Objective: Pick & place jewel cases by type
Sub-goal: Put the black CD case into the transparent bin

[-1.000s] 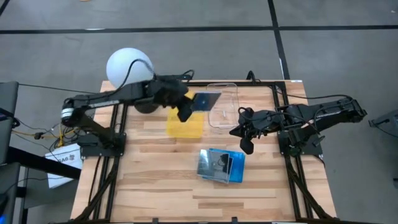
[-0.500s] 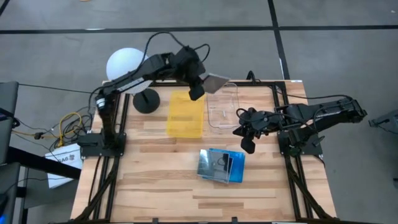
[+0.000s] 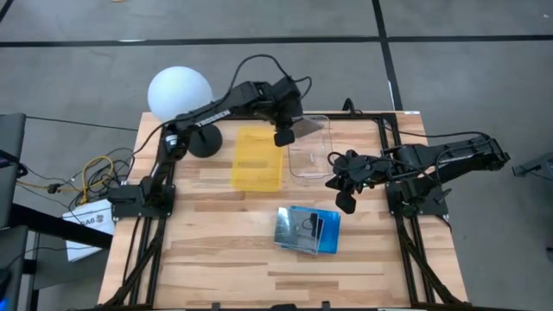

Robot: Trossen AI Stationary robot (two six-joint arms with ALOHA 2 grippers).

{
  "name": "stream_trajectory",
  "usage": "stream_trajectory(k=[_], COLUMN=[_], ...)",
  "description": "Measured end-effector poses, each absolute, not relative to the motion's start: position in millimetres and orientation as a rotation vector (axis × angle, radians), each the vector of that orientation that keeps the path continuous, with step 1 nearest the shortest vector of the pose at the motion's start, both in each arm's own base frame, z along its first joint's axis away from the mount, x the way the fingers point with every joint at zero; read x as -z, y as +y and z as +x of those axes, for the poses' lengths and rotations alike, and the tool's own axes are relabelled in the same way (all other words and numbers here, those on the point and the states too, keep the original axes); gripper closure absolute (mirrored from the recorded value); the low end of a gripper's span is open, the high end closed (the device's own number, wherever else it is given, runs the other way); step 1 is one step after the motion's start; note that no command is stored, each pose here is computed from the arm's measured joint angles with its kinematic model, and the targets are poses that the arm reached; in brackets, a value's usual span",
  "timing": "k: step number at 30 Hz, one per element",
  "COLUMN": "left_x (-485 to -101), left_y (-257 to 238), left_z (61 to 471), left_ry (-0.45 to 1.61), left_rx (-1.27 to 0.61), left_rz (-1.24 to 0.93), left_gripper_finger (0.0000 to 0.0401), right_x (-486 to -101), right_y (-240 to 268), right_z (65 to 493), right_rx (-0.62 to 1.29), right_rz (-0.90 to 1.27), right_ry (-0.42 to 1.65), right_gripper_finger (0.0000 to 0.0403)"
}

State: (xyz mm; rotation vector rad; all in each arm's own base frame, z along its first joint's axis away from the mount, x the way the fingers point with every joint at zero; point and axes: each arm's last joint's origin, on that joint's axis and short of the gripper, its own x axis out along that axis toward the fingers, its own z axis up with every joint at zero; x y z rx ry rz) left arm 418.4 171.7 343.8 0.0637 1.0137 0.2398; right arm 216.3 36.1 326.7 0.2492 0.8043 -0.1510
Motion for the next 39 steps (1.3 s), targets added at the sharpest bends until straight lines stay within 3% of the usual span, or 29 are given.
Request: stream_trajectory(k=[39], left_x=[-308], left_y=[81], left_z=[454], left_ry=[1.125], left_rx=[-0.063], left_rz=[0.133], left_gripper_finger=[0.0374], right_x=[-319], right_y=[-4], right_z=[209], right_rx=[0.301], right_rz=[0.232], right_ry=[0.924], right_gripper_finger=[0.0403])
